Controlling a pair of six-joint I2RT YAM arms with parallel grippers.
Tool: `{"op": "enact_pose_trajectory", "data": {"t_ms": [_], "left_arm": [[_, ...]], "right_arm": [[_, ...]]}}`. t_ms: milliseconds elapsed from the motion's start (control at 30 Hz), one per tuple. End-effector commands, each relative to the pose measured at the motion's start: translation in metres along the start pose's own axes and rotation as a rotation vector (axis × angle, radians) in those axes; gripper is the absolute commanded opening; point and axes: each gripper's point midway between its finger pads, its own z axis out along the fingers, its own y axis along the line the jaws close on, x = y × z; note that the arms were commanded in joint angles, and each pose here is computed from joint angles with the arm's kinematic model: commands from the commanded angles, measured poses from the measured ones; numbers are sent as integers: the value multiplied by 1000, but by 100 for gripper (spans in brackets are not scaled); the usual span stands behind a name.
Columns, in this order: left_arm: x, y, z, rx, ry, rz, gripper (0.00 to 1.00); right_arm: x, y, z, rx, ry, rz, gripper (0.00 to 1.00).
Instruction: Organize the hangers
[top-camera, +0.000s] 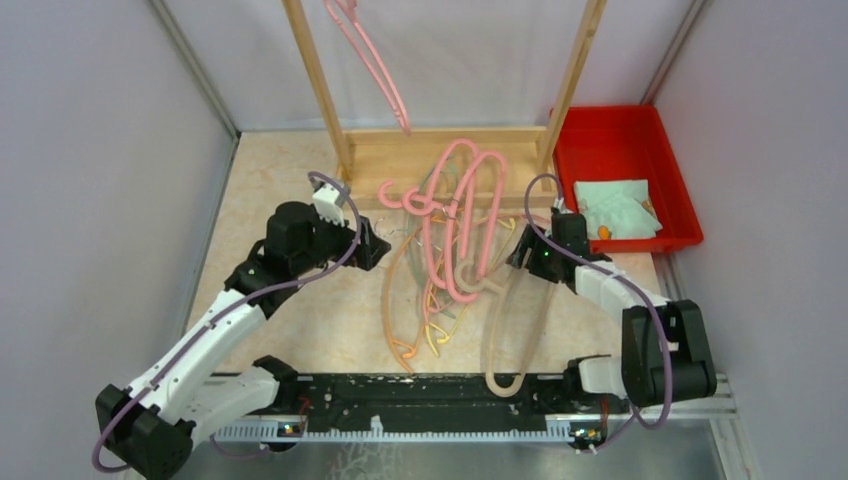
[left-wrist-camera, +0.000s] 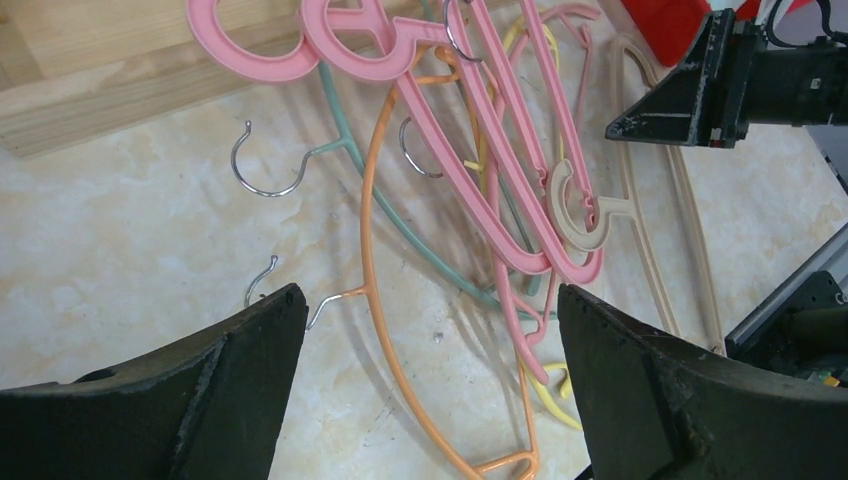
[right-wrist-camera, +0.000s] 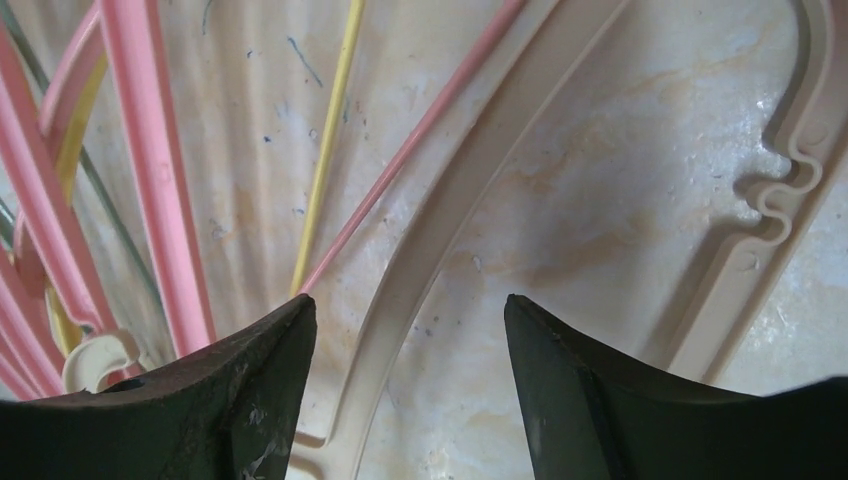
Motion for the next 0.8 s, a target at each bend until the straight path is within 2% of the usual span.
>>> {"op": "enact_pose_trajectory", "data": {"t_ms": [0, 100, 133, 167, 233, 267, 300, 500, 767], "left_arm": [[-5, -7, 3, 20, -35, -4, 99], [-4, -10, 2, 28, -37, 0, 99], [-3, -10, 1, 31, -34, 1, 99], [-3, -12, 1, 35, -35, 2, 99], [0, -13, 0, 40, -32, 4, 99], [1, -13, 0, 42, -30, 6, 99], [2, -14, 0, 45, -25, 7, 99], [3, -29, -2, 127, -17, 19, 98], [-7, -59, -11, 285, -68, 61, 98]], "right_arm": [[-28, 11, 14, -39, -76, 41, 68], [-27, 8, 25, -32, -71, 69, 63], [-28, 7, 28, -33, -74, 80, 56], [-29, 7, 30, -37, -78, 93, 46], [-32, 9, 33, -45, -88, 111, 15], [-33, 10, 33, -48, -93, 117, 5], [-35, 10, 32, -49, -99, 123, 1], [-51, 18, 0, -47, -172, 124, 0], [-99, 48, -87, -106, -384, 77, 0]]}}
